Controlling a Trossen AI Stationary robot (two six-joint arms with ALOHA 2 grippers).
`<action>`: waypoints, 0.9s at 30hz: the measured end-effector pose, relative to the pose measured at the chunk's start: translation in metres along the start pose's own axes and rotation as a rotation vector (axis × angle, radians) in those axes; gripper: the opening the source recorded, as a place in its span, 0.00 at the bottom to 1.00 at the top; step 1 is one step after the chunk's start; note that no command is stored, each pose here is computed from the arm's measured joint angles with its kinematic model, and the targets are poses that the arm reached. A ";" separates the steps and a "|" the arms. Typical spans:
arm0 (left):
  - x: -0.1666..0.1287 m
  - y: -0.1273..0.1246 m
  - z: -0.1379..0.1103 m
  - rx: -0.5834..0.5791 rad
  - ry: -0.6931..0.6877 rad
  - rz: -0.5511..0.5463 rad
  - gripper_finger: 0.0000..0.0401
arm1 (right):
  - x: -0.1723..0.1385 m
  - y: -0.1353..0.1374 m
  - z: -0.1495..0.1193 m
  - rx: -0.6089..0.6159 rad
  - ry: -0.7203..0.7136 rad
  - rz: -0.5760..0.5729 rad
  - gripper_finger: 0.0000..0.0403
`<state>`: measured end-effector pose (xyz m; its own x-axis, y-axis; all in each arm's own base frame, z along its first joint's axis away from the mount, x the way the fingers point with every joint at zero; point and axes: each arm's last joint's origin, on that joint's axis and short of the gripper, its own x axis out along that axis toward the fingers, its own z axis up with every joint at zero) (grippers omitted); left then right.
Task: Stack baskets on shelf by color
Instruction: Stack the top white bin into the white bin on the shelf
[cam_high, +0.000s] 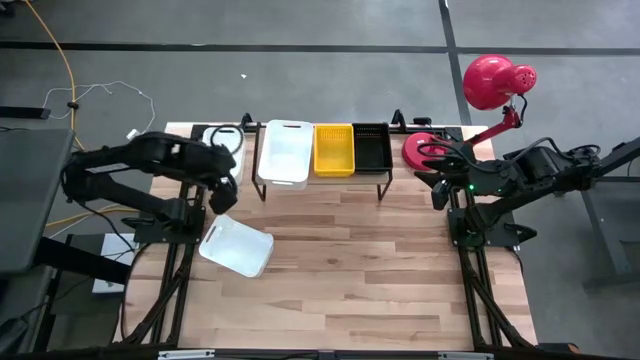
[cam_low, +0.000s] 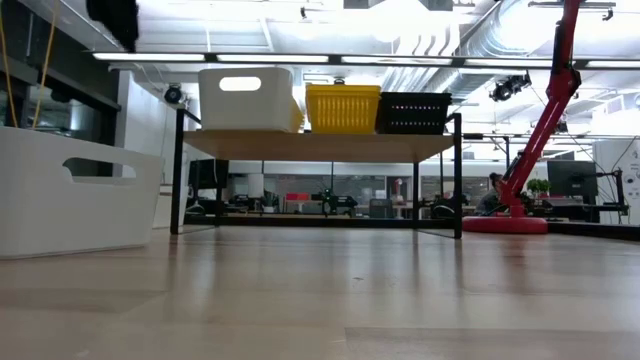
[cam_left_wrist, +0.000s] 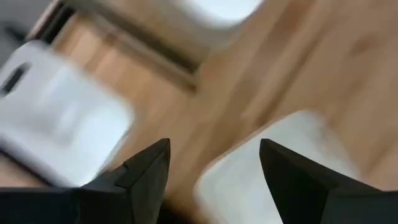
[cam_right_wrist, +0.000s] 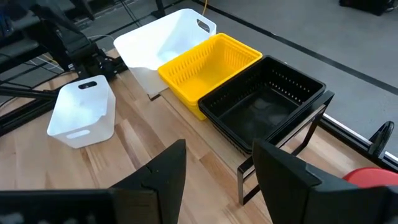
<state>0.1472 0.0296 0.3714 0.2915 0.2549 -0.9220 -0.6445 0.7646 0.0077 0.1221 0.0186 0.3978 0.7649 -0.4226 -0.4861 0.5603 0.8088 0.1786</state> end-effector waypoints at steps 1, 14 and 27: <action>0.003 0.000 0.000 -0.001 0.034 0.043 0.59 | 0.000 0.000 0.000 0.000 0.000 0.000 0.43; 0.070 0.024 -0.006 0.127 0.212 0.154 0.59 | 0.000 0.000 0.000 0.001 0.001 0.000 0.43; 0.131 0.059 -0.035 0.238 0.298 0.146 0.59 | 0.000 0.000 0.000 0.003 -0.006 -0.009 0.43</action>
<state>0.1224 0.0870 0.2378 -0.0308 0.2151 -0.9761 -0.4719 0.8577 0.2039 0.1222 0.0184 0.3979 0.7620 -0.4320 -0.4823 0.5677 0.8040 0.1767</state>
